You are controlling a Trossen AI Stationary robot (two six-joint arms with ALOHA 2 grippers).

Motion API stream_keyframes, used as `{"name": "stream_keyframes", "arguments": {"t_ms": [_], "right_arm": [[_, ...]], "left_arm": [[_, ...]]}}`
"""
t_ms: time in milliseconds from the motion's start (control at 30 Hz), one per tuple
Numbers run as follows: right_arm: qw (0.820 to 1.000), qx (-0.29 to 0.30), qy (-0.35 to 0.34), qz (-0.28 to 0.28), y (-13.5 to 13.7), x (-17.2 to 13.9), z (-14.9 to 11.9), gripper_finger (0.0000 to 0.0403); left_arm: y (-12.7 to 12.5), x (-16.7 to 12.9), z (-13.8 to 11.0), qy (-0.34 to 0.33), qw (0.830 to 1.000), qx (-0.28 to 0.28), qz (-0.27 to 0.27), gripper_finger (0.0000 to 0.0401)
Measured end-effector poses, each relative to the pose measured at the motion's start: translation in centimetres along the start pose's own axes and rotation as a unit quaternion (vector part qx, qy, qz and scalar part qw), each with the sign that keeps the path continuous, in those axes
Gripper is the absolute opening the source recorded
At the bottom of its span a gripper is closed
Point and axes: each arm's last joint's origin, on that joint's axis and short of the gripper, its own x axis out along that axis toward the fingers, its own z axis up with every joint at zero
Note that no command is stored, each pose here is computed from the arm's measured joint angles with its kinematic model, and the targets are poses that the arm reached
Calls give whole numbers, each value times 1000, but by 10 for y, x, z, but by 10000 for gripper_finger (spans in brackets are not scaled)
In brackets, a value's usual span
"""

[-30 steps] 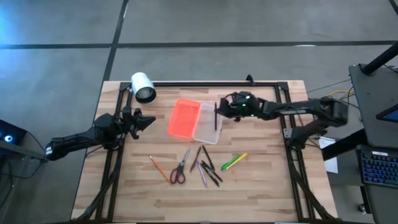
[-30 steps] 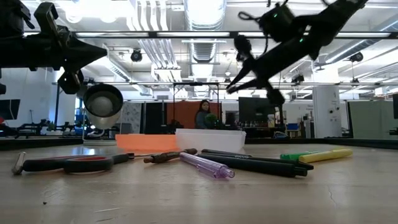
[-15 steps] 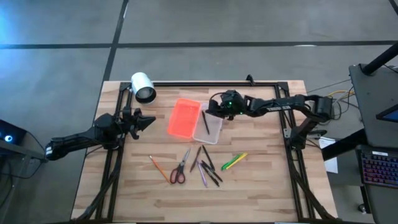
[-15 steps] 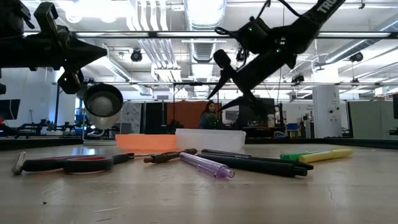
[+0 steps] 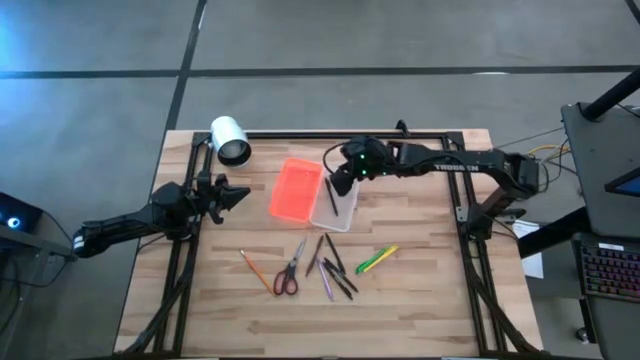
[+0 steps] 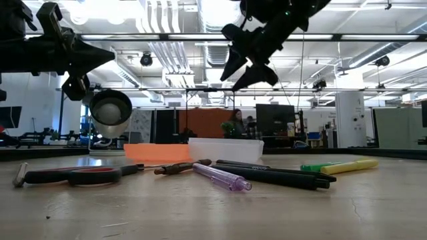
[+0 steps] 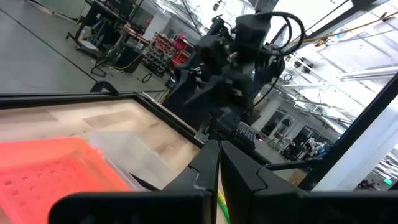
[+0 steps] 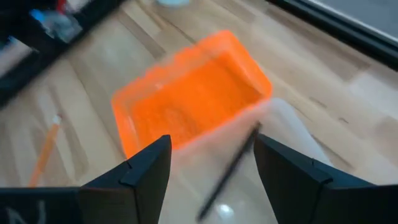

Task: Pick & place school supplies into a supply box
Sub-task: Put the black scissors into the orange supply box

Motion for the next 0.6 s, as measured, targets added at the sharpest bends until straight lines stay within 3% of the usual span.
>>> {"name": "stream_keyframes", "arguments": {"t_ms": [100, 167, 367, 467, 600], "right_arm": [[999, 2, 29, -18, -1, 1, -1, 219], [998, -5, 49, -23, -2, -1, -3, 219], [985, -106, 130, -24, -2, -6, -18, 219], [963, -165, 208, -41, -8, -10, -34, 219], [917, -261, 298, -47, -8, -16, -60, 219]], "left_arm": [[0, 0, 2, -22, 1000, -1, 14, 0], [-1, 0, 5, -42, 998, -44, 14, 0], [-2, 0, 7, -54, 988, -143, 5, 0], [-3, 0, 8, -54, 977, -205, -1, 0], [-3, -1, 9, -57, 975, -214, -6, 0]]}}
